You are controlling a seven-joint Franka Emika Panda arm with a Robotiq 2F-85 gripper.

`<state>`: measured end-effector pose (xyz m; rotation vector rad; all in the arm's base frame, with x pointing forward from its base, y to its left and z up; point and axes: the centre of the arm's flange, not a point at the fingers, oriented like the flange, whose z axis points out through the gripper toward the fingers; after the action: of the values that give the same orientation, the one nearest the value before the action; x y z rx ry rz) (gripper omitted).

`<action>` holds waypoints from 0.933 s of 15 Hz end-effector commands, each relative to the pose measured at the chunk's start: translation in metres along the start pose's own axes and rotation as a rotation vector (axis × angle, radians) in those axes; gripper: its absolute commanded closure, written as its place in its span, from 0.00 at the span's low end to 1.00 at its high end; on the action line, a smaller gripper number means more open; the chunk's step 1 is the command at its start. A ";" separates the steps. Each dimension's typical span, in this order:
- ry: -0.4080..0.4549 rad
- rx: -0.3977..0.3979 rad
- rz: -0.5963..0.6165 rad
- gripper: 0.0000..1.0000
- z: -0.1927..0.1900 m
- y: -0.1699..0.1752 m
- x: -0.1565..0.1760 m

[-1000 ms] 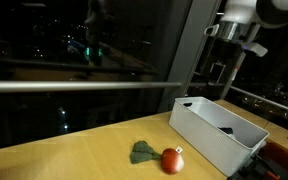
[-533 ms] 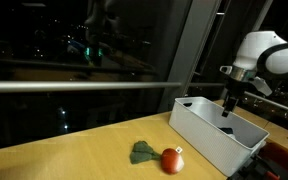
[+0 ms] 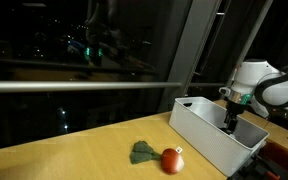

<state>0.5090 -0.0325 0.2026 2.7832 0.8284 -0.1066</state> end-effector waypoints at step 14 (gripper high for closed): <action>-0.017 -0.047 0.010 0.42 0.038 0.046 0.015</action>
<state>0.5369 -0.0698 0.1813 2.7279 0.7934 -0.1180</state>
